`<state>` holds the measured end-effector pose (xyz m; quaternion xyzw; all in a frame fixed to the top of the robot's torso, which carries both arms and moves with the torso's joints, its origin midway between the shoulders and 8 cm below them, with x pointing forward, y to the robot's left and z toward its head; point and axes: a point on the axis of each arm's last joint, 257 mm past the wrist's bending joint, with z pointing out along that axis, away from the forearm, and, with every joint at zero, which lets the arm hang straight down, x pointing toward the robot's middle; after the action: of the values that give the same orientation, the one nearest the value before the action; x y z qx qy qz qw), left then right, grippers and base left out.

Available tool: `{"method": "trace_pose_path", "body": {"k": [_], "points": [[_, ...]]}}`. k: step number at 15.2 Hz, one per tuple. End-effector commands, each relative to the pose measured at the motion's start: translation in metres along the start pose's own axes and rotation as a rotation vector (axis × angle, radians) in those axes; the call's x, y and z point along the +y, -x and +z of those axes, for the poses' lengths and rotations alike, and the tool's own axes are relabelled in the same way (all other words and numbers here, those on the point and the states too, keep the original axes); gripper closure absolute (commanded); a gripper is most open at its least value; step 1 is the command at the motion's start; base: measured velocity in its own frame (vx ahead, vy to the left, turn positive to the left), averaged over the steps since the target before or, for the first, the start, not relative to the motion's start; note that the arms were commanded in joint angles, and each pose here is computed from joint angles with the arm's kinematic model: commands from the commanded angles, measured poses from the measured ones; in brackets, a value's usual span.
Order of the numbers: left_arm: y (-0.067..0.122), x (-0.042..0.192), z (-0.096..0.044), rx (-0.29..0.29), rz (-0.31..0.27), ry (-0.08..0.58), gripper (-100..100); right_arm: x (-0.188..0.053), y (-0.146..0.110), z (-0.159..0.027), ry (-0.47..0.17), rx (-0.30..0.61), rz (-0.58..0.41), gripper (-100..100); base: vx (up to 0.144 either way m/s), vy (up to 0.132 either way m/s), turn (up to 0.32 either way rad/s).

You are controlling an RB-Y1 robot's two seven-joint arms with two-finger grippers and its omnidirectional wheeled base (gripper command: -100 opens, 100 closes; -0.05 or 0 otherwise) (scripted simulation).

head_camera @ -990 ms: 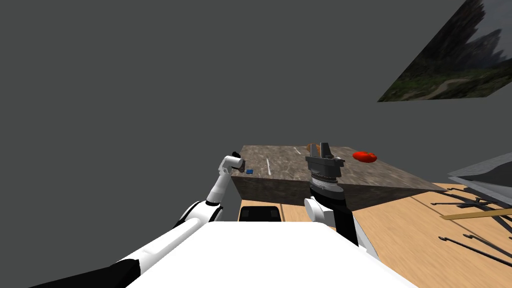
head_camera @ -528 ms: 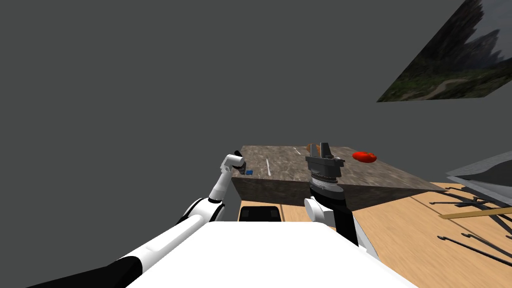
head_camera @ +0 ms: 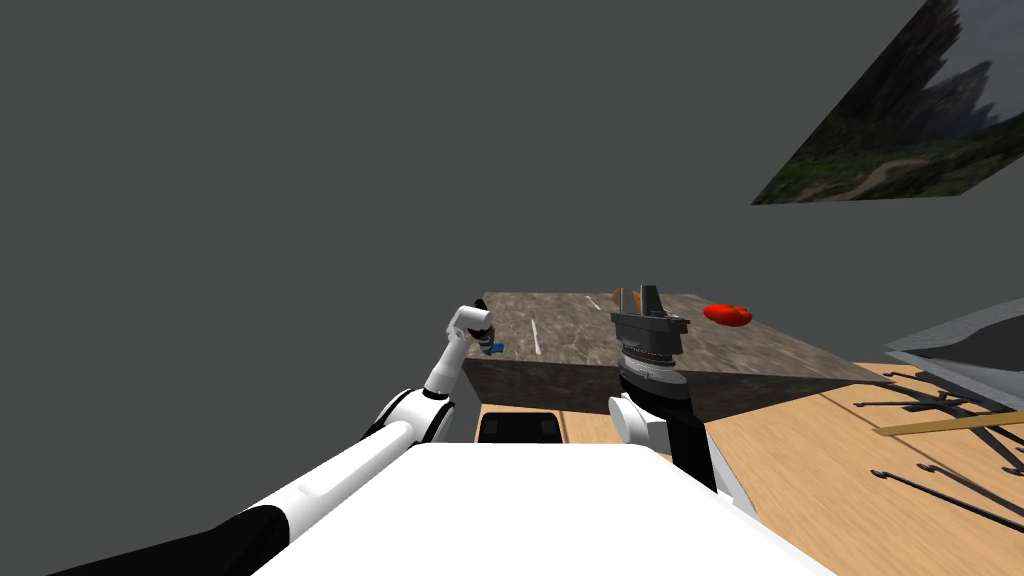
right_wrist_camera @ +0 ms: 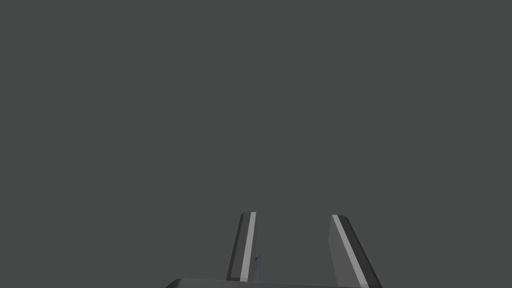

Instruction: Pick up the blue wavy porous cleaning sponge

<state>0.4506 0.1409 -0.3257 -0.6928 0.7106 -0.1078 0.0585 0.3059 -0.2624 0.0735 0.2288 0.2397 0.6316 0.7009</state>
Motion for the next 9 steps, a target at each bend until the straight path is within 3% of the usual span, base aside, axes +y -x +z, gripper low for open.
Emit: {"method": "trace_pose_path", "body": {"k": [1,7,9], "points": [[-0.003,0.007,0.0,-0.004,0.001,0.037,-100,0.0,0.0,0.0,0.0,0.0,0.0,0,0.032,-0.013,-0.023],[-0.02,0.031,-0.003,-0.003,0.011,0.15,-100,0.0,0.0,0.0,0.0,0.0,0.0,0,0.039,-0.014,-0.023],[-0.018,0.029,-0.003,-0.002,0.011,0.14,-100,0.0,0.0,0.0,0.0,0.0,0.0,0,0.031,-0.011,-0.013]]}}
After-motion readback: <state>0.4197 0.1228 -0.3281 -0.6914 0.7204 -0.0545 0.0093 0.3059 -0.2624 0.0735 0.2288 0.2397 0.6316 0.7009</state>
